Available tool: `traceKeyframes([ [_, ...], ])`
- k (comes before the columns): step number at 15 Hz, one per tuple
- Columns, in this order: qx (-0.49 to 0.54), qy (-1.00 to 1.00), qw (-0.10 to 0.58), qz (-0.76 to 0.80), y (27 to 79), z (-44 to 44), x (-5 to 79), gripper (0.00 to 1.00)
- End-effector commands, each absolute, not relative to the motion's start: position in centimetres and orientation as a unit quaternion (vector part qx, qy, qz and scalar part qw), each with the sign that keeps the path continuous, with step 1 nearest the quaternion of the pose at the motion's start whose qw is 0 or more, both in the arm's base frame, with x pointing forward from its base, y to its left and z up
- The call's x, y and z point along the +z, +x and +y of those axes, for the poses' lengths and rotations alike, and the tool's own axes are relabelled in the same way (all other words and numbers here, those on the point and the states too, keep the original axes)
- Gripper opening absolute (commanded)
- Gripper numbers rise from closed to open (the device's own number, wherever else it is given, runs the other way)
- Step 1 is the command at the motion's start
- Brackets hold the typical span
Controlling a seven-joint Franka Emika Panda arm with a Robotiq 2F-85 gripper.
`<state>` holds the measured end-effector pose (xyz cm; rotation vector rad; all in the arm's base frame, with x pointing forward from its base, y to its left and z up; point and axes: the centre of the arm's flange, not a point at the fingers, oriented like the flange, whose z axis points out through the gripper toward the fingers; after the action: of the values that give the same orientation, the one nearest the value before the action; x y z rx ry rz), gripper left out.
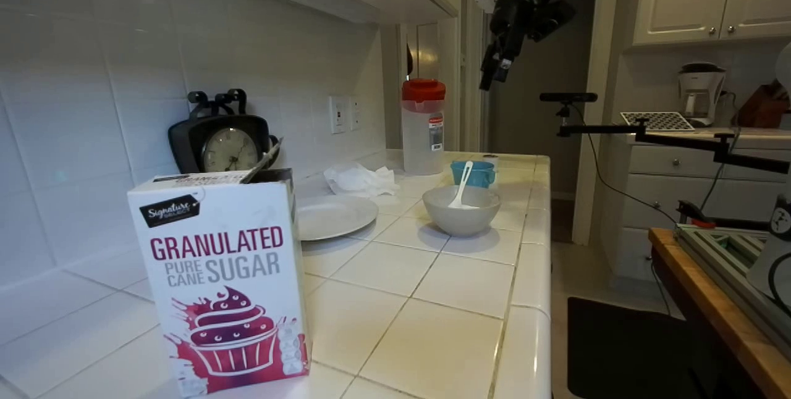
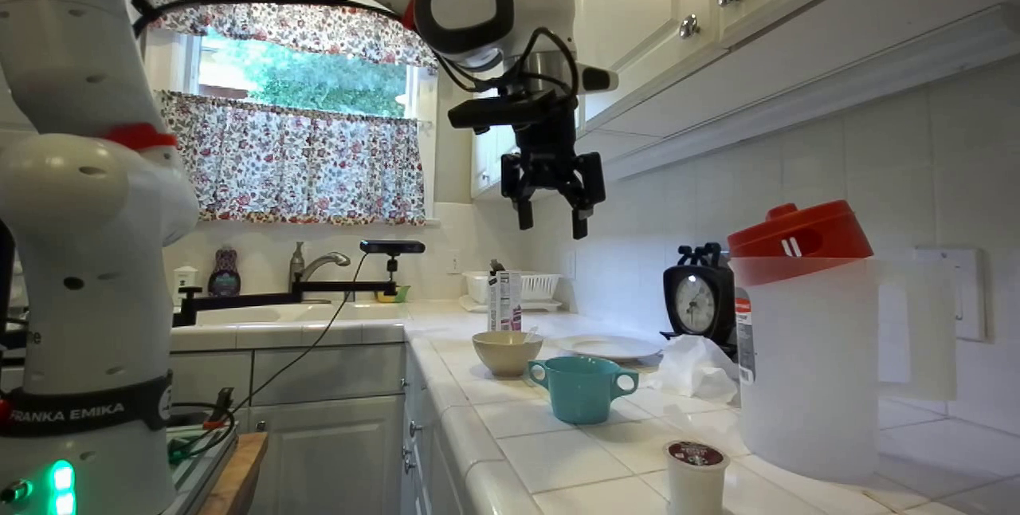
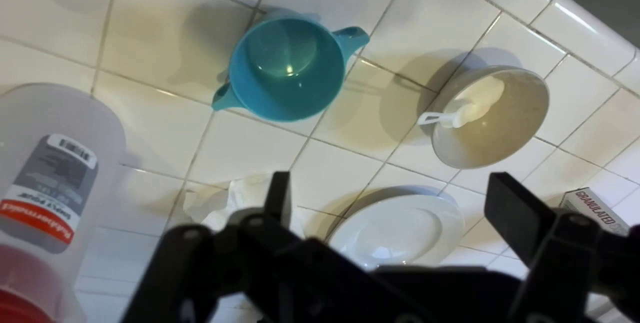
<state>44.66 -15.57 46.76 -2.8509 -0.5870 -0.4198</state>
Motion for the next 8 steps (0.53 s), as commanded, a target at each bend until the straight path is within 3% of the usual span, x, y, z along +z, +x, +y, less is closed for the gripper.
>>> traceKeyframes([
  [1,-0.162,-0.950,0.114,-0.242,47.2,-16.1,47.1,1.00],
  [8,-0.171,-0.934,0.140,-0.280,49.9,-14.8,46.3,1.00],
])
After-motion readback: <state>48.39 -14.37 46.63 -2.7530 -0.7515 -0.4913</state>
